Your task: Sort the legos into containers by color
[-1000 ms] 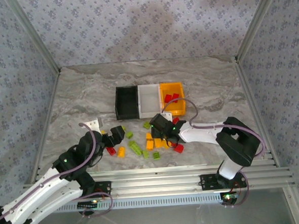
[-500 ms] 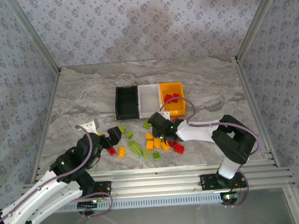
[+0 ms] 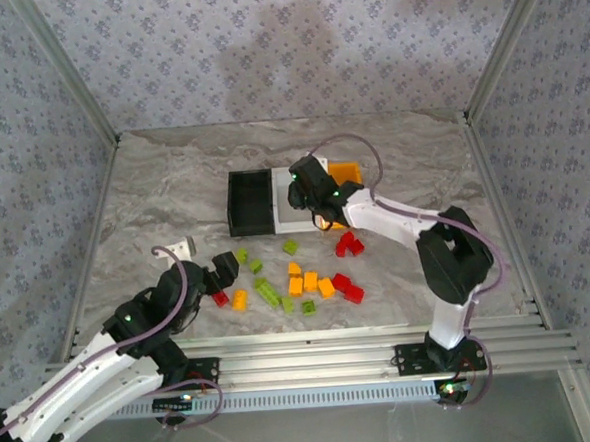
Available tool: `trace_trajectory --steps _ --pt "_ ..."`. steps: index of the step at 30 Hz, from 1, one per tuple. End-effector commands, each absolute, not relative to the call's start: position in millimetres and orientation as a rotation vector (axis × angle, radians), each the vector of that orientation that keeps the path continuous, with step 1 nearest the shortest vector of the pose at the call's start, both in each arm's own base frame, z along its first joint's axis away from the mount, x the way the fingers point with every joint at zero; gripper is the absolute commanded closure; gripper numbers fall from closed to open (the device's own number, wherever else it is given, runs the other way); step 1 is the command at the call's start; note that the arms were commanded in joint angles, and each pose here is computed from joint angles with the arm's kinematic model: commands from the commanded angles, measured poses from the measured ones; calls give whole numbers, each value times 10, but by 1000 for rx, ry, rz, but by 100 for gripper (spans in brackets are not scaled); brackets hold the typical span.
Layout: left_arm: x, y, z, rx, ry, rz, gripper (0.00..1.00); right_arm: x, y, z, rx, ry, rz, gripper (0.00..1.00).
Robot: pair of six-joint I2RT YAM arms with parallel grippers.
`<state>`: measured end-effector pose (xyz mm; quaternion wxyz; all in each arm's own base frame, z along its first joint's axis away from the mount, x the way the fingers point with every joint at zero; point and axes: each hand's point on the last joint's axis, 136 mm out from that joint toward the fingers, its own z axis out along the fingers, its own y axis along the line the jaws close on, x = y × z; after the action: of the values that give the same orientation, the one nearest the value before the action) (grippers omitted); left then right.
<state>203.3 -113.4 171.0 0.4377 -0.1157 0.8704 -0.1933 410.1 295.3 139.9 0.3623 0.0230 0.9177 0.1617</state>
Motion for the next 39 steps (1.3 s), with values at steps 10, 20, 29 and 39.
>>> trace_trajectory --steps 10,20,29,39 --pt "2166 -1090 1571 -307 2238 -478 0 4350 3023 1672 -22 2348 393 32" --pt "2430 -1342 1256 -210 2380 -525 8 3691 2816 1722 -13 2305 490 30" --pt "2762 -1484 971 -77 2464 -352 23 3342 2522 1624 70 2305 507 30" --pt "3082 -1605 748 -1 2479 -220 36 3255 2367 1744 103 2262 499 30"
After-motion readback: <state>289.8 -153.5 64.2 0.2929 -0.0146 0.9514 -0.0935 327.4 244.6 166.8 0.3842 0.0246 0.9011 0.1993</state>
